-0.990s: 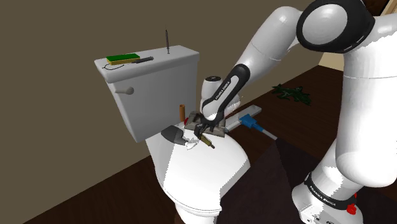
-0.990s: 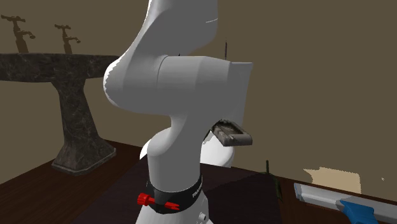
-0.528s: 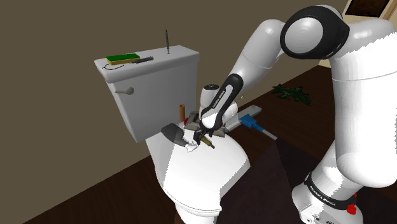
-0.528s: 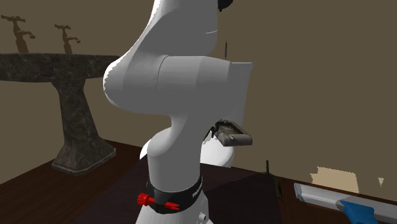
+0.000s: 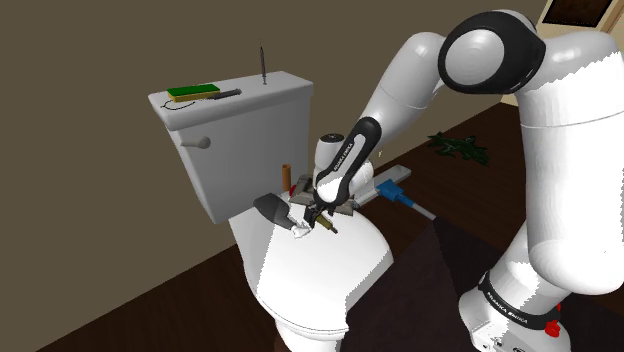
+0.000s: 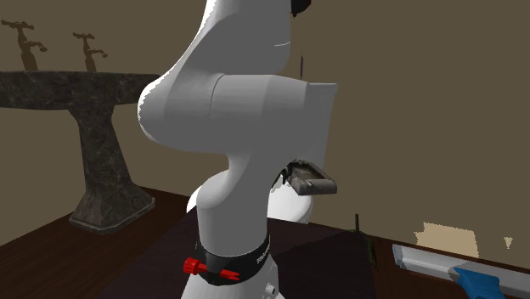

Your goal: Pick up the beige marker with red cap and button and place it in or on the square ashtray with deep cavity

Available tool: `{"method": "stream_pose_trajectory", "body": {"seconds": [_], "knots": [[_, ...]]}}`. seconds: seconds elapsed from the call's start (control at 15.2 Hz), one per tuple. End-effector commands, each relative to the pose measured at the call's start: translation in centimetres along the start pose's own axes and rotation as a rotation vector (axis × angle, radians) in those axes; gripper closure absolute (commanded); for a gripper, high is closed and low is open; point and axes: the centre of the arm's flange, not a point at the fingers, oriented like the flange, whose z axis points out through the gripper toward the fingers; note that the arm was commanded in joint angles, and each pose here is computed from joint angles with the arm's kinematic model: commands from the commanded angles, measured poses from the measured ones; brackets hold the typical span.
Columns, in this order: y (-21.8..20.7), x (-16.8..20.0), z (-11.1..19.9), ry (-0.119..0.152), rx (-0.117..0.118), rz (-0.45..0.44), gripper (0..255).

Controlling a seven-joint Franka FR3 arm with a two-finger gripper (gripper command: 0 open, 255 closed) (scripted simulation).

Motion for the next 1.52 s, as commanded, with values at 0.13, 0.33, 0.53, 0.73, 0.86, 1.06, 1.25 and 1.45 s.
{"method": "stream_pose_trajectory", "body": {"seconds": [0.13,0.33,0.53,0.73,0.86,1.06,1.25,1.45], "knots": [[-0.1,-0.1,0.0,-0.002,0.0,-0.001,255],[-0.2,-0.2,0.0,-0.002,0.0,-0.001,255],[-0.3,0.1,-0.2,-0.002,0.0,-0.001,255],[-0.1,0.0,-1.0,-0.002,0.0,-0.001,255],[-0.1,0.0,-2.0,-0.002,0.0,-0.001,255],[-0.2,0.1,-3.6,-0.002,0.0,-0.001,255],[-0.3,0.2,-5.2,-0.002,0.0,-0.001,255],[-0.3,0.3,-6.8,-0.002,0.0,-0.001,255]]}}
